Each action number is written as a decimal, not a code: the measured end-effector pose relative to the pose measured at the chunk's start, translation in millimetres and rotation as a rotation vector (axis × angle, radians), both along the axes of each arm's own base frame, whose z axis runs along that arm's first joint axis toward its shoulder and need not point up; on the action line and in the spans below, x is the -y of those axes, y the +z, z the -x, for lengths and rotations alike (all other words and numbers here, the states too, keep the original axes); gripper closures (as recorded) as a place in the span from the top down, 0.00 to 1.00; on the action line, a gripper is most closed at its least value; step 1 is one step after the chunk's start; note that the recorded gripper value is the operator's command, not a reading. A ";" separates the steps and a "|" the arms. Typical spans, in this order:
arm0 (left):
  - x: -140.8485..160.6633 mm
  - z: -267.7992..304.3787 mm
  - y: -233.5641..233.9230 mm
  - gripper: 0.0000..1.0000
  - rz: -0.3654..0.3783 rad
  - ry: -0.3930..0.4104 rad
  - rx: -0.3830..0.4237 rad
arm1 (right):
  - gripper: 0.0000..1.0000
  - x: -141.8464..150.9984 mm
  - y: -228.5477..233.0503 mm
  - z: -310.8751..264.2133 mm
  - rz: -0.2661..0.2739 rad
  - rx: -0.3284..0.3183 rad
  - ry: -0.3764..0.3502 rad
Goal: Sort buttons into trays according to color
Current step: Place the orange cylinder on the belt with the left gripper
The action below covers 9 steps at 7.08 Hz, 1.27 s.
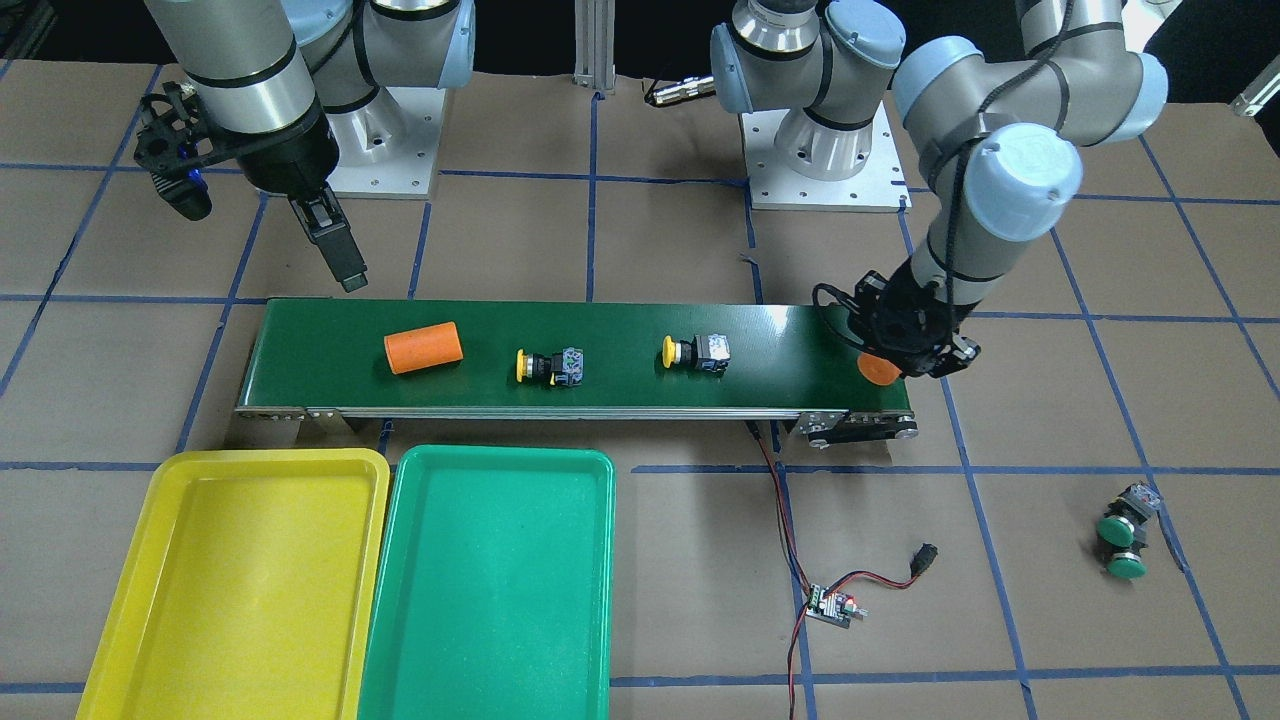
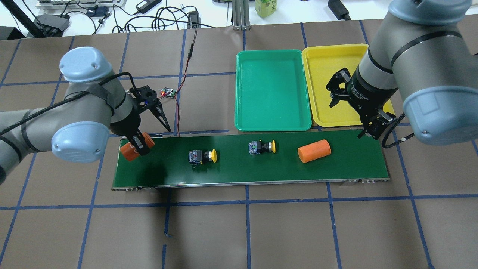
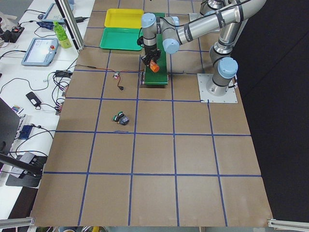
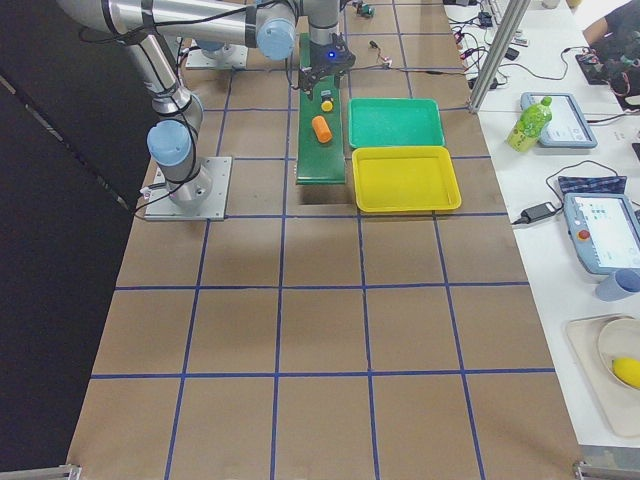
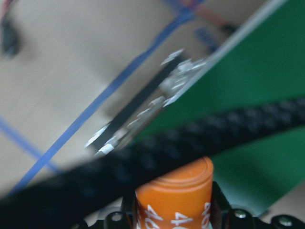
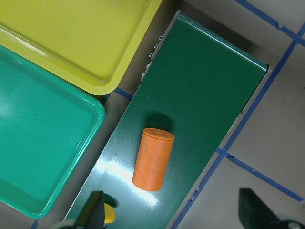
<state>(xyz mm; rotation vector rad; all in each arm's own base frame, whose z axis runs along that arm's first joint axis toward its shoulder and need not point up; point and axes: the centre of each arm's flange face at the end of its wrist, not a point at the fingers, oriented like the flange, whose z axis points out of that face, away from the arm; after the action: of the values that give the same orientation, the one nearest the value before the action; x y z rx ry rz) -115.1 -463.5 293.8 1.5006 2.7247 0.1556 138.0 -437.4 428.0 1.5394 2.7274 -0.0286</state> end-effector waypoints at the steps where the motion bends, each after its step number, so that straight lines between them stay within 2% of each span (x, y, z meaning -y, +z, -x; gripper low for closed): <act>1: -8.3 21.9 -1.0 0.00 -0.007 -0.110 -0.005 | 1.00 0.0 0.0 0.0 0.000 0.000 0.000; 2: -14.1 29.6 -4.4 0.00 -0.017 -0.192 -0.008 | 1.00 -0.1 0.1 0.0 0.000 0.001 0.000; 4: -23.2 31.4 -14.7 0.02 -0.029 -0.302 -0.010 | 1.00 -0.3 0.4 0.0 0.001 0.000 0.003; 5: -25.7 31.3 -19.0 0.99 -0.030 -0.328 -0.011 | 1.00 -0.2 0.3 0.0 0.001 0.000 0.004; 7: -28.3 31.9 -23.3 1.00 -0.027 -0.339 -0.013 | 1.00 0.0 0.0 0.1 0.000 -0.001 0.006; 9: -21.5 28.2 -2.0 1.00 0.032 -0.319 -0.010 | 1.00 -0.2 0.4 0.0 0.001 -0.001 0.001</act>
<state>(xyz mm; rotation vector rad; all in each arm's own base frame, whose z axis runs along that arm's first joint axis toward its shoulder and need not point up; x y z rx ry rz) -143.3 -441.9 291.8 1.9008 2.4378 0.0957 138.1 -437.2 428.4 1.5384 2.7278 -0.0306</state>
